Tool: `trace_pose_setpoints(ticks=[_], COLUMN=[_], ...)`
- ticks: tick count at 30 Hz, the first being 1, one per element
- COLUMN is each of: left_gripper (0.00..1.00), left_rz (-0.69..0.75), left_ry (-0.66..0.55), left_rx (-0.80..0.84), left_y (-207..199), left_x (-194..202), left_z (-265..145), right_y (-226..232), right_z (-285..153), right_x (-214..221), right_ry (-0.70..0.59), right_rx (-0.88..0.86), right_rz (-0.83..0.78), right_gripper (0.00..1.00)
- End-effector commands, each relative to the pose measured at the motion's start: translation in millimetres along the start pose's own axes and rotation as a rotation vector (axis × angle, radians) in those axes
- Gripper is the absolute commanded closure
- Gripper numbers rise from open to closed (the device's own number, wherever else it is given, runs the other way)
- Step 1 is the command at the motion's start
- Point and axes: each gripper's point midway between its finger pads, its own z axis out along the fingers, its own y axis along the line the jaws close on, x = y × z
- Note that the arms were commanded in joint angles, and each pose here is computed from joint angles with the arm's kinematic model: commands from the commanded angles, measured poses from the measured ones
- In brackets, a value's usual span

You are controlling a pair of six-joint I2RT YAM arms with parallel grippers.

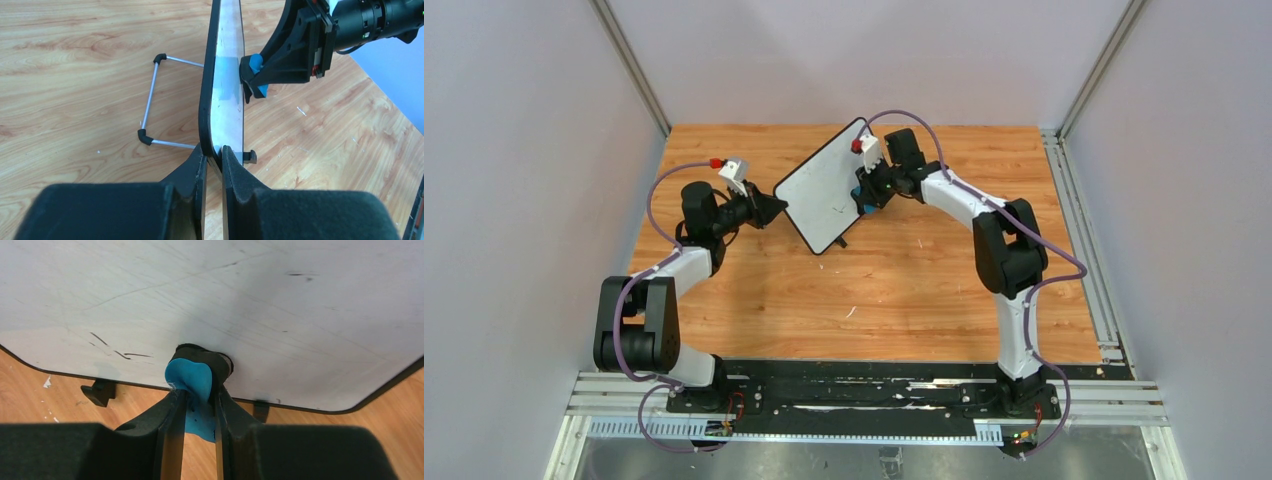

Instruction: Erase the whiteboard

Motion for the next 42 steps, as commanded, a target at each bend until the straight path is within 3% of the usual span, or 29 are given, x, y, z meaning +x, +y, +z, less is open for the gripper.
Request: trace_pose_setpoints(ticks=[1, 18, 31, 42], left_gripper=[1.00, 1.00, 1.00, 1.00], left_rz=[0.048, 0.048, 0.052, 0.051], left_ry=[0.071, 0.074, 0.073, 0.075], left_rx=[-0.017, -0.013, -0.013, -0.012], left_y=[8, 7, 7, 7], left_x=[22, 23, 22, 23], left_z=[-1, -1, -2, -1], right_y=[-10, 52, 20, 32], right_z=[3, 7, 9, 11], right_x=[-5, 12, 1, 2], right_ry=[-0.003, 0.023, 0.019, 0.018], right_rx=[0.007, -0.088, -0.026, -0.057], right_rz=[-0.001, -0.018, -0.023, -0.007], right_gripper=[0.99, 0.99, 0.99, 0.99])
